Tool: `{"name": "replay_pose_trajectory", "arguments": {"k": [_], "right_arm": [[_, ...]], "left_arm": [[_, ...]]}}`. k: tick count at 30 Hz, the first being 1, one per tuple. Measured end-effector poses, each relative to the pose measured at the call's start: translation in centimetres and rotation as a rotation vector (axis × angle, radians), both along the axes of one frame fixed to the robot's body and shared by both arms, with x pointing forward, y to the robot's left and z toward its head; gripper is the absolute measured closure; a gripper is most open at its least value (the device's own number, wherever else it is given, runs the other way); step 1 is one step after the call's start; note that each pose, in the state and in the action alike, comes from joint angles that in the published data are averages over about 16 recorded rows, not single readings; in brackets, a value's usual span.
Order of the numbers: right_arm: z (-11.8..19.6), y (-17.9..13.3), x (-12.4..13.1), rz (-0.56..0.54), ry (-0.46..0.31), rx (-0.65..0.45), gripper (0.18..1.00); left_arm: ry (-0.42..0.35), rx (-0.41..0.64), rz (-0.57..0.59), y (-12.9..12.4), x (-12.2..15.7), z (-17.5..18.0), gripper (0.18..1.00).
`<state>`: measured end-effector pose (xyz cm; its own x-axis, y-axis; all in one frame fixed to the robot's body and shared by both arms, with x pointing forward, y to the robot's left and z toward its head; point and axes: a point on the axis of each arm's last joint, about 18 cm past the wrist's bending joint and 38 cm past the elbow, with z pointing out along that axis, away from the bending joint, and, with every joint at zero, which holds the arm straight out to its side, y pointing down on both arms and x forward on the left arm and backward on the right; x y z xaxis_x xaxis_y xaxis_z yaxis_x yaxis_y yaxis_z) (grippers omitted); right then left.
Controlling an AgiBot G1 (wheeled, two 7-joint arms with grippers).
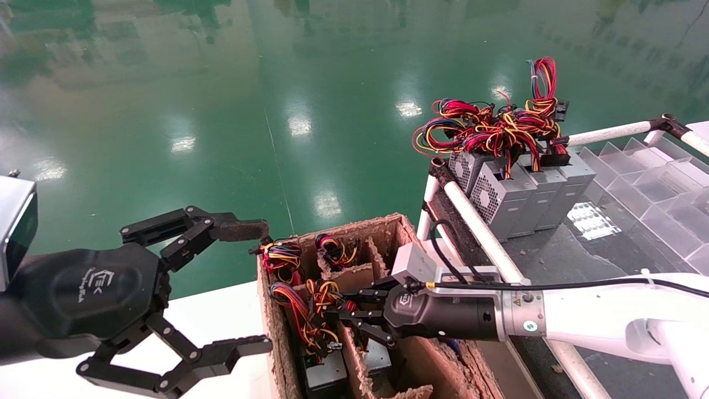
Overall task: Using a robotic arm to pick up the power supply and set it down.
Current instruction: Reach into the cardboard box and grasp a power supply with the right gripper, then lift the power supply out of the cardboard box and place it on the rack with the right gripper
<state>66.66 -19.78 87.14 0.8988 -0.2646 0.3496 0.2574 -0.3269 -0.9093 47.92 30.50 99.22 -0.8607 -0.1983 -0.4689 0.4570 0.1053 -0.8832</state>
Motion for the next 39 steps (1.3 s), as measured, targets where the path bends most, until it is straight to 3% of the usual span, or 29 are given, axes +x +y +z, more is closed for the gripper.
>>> {"name": "replay_pose_trajectory", "arguments": {"k": [22,39], "right_arm": [[4.5,-2.1,-1.5,0.048,-0.092,0.106,0.869],[16.0,-8.3,-7.6,0.071,-0.301,0.228,0.871]], "left_arm": [[0.0,0.0,0.0,0.0,0.0,0.0,0.184],[0.0,0.0,0.0,0.0,0.0,0.0,0.184]]}}
